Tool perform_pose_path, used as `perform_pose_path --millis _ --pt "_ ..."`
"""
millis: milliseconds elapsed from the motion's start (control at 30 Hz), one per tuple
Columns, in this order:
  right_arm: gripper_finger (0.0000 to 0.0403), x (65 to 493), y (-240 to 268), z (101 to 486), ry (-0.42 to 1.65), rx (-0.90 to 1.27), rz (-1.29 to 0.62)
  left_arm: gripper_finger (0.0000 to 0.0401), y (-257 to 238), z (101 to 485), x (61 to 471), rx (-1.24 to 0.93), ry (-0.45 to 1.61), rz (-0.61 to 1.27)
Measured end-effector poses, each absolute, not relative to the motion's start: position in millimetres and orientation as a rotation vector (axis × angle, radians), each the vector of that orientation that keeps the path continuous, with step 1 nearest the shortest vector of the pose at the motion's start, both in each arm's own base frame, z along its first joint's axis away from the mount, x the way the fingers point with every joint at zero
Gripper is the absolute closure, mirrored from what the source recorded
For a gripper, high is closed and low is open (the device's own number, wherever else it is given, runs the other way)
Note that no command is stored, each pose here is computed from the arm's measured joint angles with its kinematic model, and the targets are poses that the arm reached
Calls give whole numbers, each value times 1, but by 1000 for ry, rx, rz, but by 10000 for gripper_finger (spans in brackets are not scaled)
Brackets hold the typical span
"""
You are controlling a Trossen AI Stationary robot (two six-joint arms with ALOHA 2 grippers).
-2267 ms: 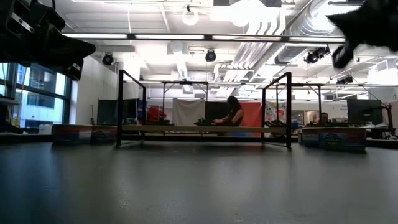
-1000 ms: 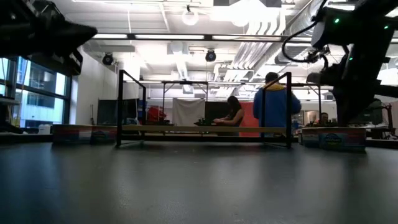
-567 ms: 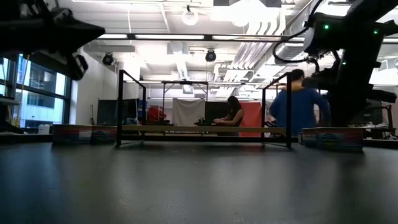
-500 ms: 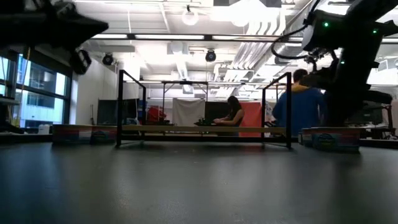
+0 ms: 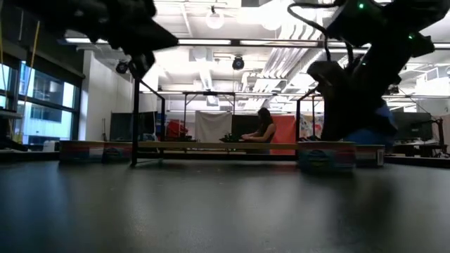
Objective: Stack canned seafood by type on shelf
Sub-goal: Put the blue-pink tuna can on the shelf
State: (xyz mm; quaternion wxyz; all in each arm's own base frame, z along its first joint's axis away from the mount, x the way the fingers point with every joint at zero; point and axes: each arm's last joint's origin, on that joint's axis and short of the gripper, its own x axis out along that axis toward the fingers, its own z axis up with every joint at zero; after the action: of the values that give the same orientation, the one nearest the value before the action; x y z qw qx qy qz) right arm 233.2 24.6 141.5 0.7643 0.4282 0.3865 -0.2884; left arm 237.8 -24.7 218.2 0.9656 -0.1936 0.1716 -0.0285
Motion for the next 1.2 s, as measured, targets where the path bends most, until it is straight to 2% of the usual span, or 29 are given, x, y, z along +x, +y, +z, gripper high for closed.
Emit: perform_pose_path --millis 200,333,500,667,867,1067,1200 --pt "403 276 38 160 819 794 -476 401 -25 206 272 -332 328 -53" --pt "403 299 41 196 772 704 -384 401 -21 197 293 -298 309 -40" --pt "403 292 47 215 920 599 -377 401 -21 187 322 -203 342 -44" --pt "403 274 52 197 1011 653 -419 401 -30 168 340 -72 395 -91" --pt "403 261 50 167 1001 730 -515 401 -31 146 345 -53 456 -80" --pt "403 256 46 155 1008 757 -544 401 -28 134 347 13 481 -83" --pt "403 259 48 156 990 768 -498 401 -24 128 351 19 454 -74"
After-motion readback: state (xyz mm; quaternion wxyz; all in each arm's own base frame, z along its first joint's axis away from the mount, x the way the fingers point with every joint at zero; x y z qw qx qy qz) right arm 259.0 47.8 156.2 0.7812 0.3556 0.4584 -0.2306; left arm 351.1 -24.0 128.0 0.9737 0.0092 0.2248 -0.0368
